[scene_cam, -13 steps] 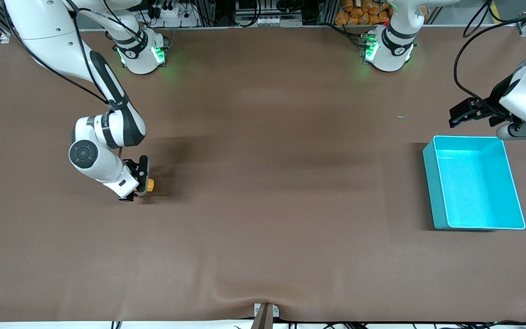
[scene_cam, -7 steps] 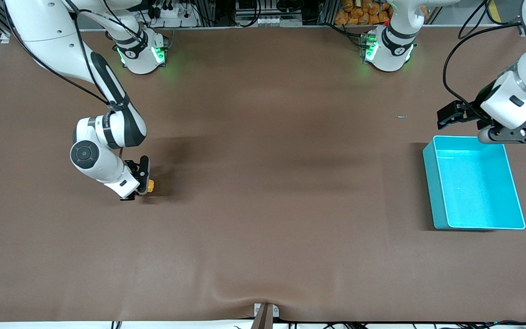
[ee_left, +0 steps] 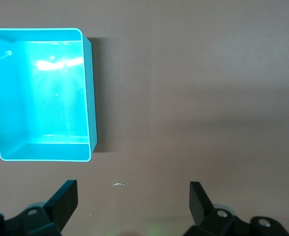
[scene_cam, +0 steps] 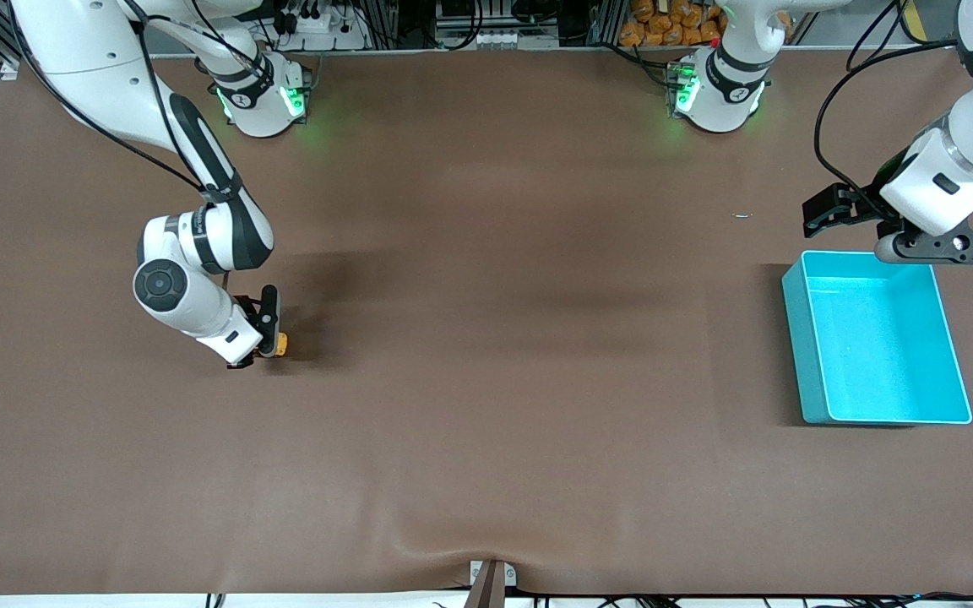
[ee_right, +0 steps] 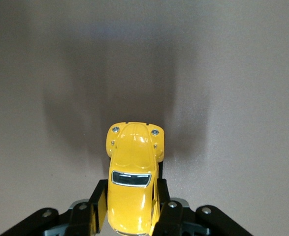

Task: Wind and store yellow beetle car
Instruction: 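Grasp the yellow car with the right gripper while the left gripper lowers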

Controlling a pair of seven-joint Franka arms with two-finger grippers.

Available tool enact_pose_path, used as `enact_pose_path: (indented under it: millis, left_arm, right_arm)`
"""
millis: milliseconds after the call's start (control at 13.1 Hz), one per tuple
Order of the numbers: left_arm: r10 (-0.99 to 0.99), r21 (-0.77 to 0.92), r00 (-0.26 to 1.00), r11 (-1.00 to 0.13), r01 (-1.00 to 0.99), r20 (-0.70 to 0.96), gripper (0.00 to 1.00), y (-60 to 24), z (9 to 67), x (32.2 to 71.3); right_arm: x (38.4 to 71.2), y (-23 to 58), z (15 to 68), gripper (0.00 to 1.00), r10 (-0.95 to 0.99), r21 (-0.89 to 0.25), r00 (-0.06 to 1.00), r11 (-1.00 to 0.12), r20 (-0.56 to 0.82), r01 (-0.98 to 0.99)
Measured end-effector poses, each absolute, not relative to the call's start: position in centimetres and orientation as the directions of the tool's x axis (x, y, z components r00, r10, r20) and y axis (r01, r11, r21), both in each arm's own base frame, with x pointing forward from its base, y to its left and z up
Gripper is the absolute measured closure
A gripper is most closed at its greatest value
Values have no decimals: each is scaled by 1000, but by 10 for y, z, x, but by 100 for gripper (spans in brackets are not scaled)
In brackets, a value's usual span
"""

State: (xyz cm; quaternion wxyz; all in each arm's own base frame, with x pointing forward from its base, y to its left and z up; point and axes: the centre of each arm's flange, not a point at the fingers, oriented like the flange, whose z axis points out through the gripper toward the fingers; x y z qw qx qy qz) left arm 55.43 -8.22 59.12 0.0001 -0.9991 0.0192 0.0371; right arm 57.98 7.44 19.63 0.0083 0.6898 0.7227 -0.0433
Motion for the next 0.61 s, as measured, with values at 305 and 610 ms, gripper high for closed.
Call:
enact_pose_path:
  millis: [305,610]
  left_arm:
    - [-51,2,995,-999,-51,-81,0,-89,583,557]
    - [-72,4,992,-997,-72,-104,0,-101,571,560]
  right_arm:
    - [580,72,196,56,996,-54,-50,46,-72,998]
    - [581,61,196,56,997,-59,-32,27,-74,998]
